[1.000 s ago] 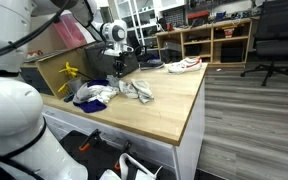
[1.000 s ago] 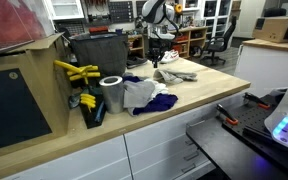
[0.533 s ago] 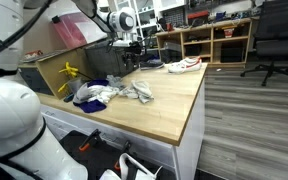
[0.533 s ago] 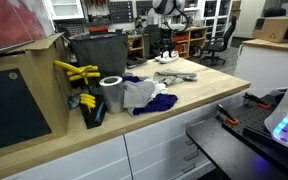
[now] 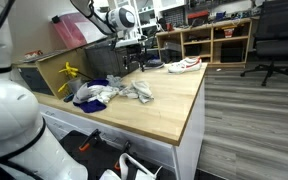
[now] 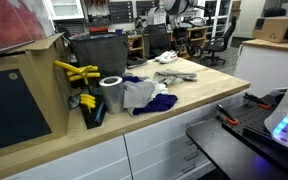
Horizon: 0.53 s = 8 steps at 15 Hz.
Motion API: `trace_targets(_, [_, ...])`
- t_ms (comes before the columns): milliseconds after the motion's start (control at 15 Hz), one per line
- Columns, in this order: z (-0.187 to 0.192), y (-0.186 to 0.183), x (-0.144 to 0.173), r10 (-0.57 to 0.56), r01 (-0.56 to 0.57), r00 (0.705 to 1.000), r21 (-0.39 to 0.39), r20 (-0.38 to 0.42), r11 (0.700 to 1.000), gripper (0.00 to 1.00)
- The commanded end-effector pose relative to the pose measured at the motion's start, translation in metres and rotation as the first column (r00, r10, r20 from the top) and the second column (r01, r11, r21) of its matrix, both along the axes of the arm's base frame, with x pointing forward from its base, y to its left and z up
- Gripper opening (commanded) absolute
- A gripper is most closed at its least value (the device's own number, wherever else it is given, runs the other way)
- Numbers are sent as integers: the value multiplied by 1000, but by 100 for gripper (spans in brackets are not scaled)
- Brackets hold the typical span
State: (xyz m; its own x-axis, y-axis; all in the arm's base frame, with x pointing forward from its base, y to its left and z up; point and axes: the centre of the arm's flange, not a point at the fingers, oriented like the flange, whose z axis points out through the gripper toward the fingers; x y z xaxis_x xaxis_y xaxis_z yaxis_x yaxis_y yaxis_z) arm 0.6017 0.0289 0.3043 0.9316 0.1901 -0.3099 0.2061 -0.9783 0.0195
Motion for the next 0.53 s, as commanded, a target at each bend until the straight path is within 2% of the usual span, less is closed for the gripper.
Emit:
trace_targets(0, [-17,-3,-36,142,-144,987,-28,-78,989,100])
trace_targets(133, [-27,0,-48,175,-180,978,-45,-112,983,100])
trace_targets(200, [-26,2,-53,155,-162,981,-53,-119,985,100])
trace_targets(267, [-37,0,-32,137,-141,985,-34,-106,989,100])
trace_targets(467, [-40,3,-39,148,-153,982,-38,-119,987,100])
